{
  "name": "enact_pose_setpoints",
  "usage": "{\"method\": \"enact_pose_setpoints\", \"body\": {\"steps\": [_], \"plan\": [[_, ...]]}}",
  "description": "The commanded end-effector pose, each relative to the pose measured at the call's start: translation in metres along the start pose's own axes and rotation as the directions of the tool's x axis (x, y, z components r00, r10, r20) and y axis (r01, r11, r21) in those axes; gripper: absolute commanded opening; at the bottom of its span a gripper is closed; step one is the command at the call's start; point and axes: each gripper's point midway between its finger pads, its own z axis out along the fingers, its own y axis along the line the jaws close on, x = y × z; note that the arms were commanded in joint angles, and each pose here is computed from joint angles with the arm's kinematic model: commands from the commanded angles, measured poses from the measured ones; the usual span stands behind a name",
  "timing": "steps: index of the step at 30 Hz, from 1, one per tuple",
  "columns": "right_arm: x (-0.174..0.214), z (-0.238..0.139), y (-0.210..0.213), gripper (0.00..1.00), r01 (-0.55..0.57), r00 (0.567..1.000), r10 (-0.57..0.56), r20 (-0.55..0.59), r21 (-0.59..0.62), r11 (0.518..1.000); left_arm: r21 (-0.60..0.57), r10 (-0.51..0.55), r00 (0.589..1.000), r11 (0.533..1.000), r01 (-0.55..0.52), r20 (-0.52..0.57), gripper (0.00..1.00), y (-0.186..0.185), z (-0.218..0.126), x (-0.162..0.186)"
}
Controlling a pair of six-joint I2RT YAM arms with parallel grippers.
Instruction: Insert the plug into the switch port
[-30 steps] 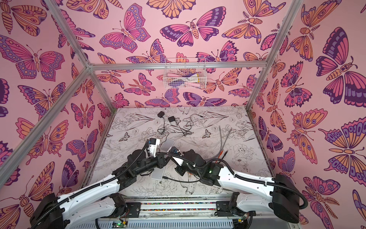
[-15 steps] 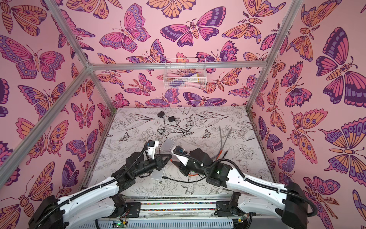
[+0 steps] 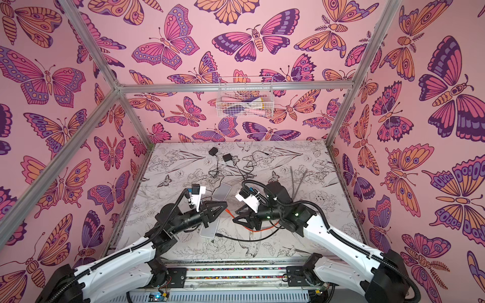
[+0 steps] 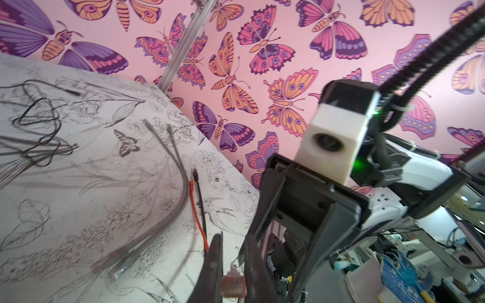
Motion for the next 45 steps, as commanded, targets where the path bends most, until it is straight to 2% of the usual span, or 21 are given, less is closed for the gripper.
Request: {"method": "enact_pose_setpoints", "body": {"steps": [1,5,21,26,33,39,43,45], "plan": [[-0.014,-0.003,0.019,0.41,0.047,0.999,-0.046,0.013,-0.106,0.993,0.137,0.075,0.996,0.987,-0.080,0.043,0.00,-0.028,-0.004,-0.011],[-0.017,-0.001,0.022,0.38,0.050,0.999,-0.047,0.027,-0.136,0.989,0.143,0.063,0.998,0.988,-0.064,0.011,0.00,-0.023,-0.006,0.004],[-0.017,0.005,0.011,0.26,0.043,0.999,-0.041,0.021,-0.098,0.994,0.171,0.060,0.998,0.983,-0.059,0.000,0.00,-0.025,-0.005,0.008],[-0.021,0.005,0.012,0.18,0.044,0.999,-0.040,0.033,-0.104,0.994,0.175,0.064,0.998,0.983,-0.063,0.004,0.00,-0.026,-0.006,0.007],[-0.024,0.007,0.009,0.01,0.041,0.998,-0.036,0.051,-0.099,0.994,0.175,0.056,0.998,0.983,-0.056,0.004,0.00,-0.024,-0.005,0.009],[-0.025,0.008,0.007,0.00,0.038,0.998,-0.033,0.052,-0.094,0.995,0.169,0.060,0.998,0.984,-0.060,0.007,0.00,-0.023,-0.006,0.011],[-0.026,0.007,-0.002,0.00,0.033,0.998,-0.032,0.050,-0.025,0.999,0.109,0.057,0.998,0.992,-0.056,-0.006,0.41,-0.014,-0.008,0.013],[-0.023,0.005,-0.013,0.00,0.030,0.999,-0.031,0.022,0.046,0.998,0.049,0.064,0.998,0.997,-0.064,0.001,0.48,-0.007,-0.012,0.010]]}}
